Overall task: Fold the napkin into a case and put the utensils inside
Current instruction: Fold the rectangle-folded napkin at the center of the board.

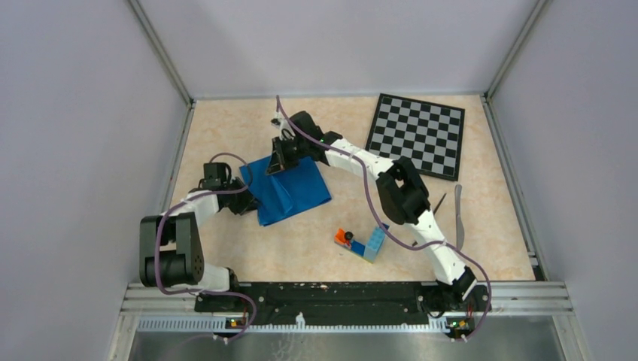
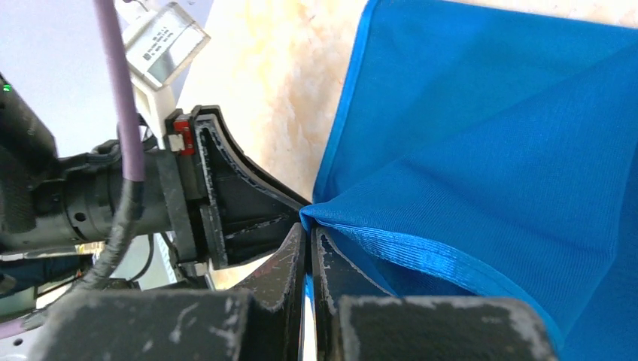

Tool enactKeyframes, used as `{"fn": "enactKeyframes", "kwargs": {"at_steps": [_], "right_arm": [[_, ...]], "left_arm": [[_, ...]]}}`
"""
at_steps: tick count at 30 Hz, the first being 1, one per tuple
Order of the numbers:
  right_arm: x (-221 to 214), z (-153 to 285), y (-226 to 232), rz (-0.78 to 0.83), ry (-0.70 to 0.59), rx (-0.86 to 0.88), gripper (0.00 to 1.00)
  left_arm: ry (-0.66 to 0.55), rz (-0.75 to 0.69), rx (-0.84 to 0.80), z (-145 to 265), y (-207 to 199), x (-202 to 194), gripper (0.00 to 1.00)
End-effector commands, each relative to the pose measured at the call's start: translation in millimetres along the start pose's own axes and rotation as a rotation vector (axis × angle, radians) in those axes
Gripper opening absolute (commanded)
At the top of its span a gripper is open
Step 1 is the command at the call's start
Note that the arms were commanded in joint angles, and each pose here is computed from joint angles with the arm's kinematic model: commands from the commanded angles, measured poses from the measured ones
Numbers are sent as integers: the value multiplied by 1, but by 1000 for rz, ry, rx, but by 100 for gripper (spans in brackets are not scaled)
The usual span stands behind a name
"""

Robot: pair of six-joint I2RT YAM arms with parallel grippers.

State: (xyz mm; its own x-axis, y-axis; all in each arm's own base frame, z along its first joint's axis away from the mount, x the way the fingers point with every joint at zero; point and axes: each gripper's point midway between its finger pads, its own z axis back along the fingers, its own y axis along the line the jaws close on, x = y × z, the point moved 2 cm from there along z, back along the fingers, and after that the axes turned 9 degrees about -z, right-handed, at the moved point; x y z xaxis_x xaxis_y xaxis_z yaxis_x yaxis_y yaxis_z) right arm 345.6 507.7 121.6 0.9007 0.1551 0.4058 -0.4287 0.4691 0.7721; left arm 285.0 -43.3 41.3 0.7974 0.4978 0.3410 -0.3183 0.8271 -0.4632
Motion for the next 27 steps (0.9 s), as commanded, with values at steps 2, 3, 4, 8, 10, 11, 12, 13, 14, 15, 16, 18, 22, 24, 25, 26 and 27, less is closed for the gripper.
{"fn": "enactKeyframes", "kwargs": {"at_steps": [2, 3, 4, 8, 10, 11, 12, 13, 14, 15, 16, 18, 22, 24, 25, 26, 27], "right_arm": [[15, -2, 34, 52, -36, 89, 0], [13, -4, 33, 48, -30, 90, 0], [12, -6, 32, 46, -25, 90, 0], [6, -13, 27, 37, -9, 89, 0], [3, -15, 25, 32, -3, 89, 0], [2, -16, 26, 31, 0, 93, 0], [1, -17, 26, 28, 4, 95, 0], [-1, -19, 27, 30, 6, 96, 0], [-1, -19, 27, 32, 6, 97, 0], [-1, -20, 27, 33, 6, 98, 0], [-2, -22, 27, 33, 7, 99, 0], [-2, -24, 26, 30, 11, 98, 0], [-3, -28, 22, 26, 15, 98, 0], [-3, -29, 20, 21, 14, 95, 0], [-3, -30, 19, 19, 14, 95, 0], [-2, -31, 19, 18, 12, 94, 0], [-2, -32, 18, 16, 10, 92, 0]], "left_arm": [[-7, -4, 79, -9, 18, -5, 30], [-8, -4, 82, -8, 18, -5, 30], [-9, -5, 85, -8, 19, -5, 31], [-30, -13, 89, -4, 17, 0, 31], [-40, -17, 88, -2, 16, 1, 31], [-42, -17, 89, -1, 16, 2, 31], [-42, -15, 88, -1, 16, 1, 31], [-42, -15, 90, -1, 16, 1, 31], [-44, -16, 89, 0, 16, 1, 32], [-45, -15, 88, 0, 16, 1, 31], [-47, -15, 86, 0, 16, 1, 32], [-46, -15, 84, 1, 16, 0, 31], [-49, -15, 83, 1, 16, -1, 31], [-50, -15, 79, 1, 16, -1, 31], [-49, -15, 79, 1, 16, -2, 31], [-50, -15, 77, 1, 16, -2, 30], [-48, -13, 77, 1, 16, -3, 30]]}}
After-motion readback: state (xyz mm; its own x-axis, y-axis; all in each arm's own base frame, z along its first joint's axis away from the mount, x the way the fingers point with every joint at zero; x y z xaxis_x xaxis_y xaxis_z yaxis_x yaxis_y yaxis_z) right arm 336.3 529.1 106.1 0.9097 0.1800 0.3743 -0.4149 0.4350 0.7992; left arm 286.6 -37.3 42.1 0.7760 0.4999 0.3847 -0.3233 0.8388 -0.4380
